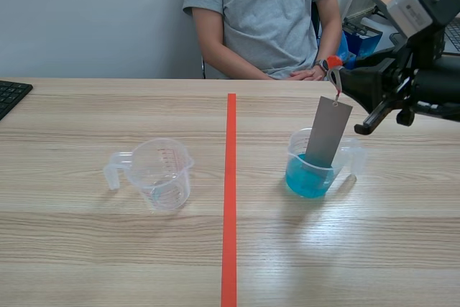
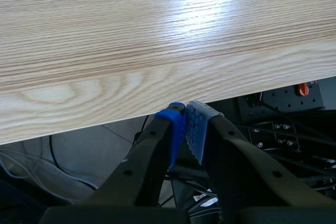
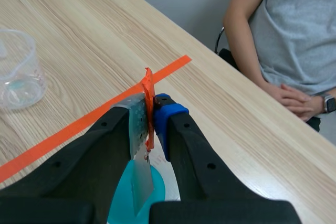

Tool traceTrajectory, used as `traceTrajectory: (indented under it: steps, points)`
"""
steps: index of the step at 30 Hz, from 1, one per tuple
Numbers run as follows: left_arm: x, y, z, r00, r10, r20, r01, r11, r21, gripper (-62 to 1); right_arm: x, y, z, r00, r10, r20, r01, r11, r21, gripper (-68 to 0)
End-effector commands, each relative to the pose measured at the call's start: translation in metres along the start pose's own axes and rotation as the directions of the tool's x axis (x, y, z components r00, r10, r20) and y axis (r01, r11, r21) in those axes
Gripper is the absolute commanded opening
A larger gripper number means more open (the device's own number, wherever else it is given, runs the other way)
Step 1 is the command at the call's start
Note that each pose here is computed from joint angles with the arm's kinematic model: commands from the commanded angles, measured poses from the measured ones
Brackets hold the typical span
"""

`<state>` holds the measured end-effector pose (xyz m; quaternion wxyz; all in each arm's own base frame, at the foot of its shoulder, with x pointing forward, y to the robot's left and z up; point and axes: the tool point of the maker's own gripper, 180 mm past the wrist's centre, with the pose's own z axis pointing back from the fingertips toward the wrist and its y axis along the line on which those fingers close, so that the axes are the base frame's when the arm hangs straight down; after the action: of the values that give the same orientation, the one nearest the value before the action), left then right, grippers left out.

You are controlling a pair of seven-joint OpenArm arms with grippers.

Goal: Do the redox reaction experiment.
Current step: 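Lower the plate into the blue solution, then hold the plate still in the solution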

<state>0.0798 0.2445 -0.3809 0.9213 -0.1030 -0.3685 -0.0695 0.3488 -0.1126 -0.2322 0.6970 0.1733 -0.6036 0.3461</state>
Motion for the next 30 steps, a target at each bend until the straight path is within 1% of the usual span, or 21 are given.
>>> traceTrajectory:
  steps: [1, 5, 8, 13, 30]
  points:
    - [-0.002, -0.004, 0.002, 1.0, 0.009, 0.002, -0.009, 1.0, -0.006, -56.9, 0.013, -0.002, -0.004, 0.999, 0.013, 0.045, -0.013, 1.0, 0.004, -66.1]
    - [-0.002, -0.004, 0.002, 1.0, 0.012, 0.002, -0.012, 1.0, -0.005, -56.8, -0.002, 0.005, -0.01, 1.0, 0.01, 0.019, -0.01, 1.0, 0.019, -66.1]
    - [-0.004, -0.006, 0.002, 1.0, 0.028, 0.007, -0.029, 1.0, 0.001, -56.9, -0.009, 0.009, -0.012, 1.0, 0.011, 0.003, -0.011, 0.999, 0.03, -66.1]
    - [-0.008, -0.009, 0.003, 0.998, 0.055, 0.01, -0.055, 0.998, 0.011, -56.9, -0.01, 0.01, -0.012, 1.0, 0.008, 0.003, -0.008, 0.999, 0.034, -66.1]
    - [-0.009, -0.008, 0.003, 0.998, 0.055, 0.006, -0.055, 0.998, 0.014, -56.9, -0.011, 0.01, -0.012, 1.0, 0.02, -0.005, -0.02, 0.999, 0.034, -66.1]
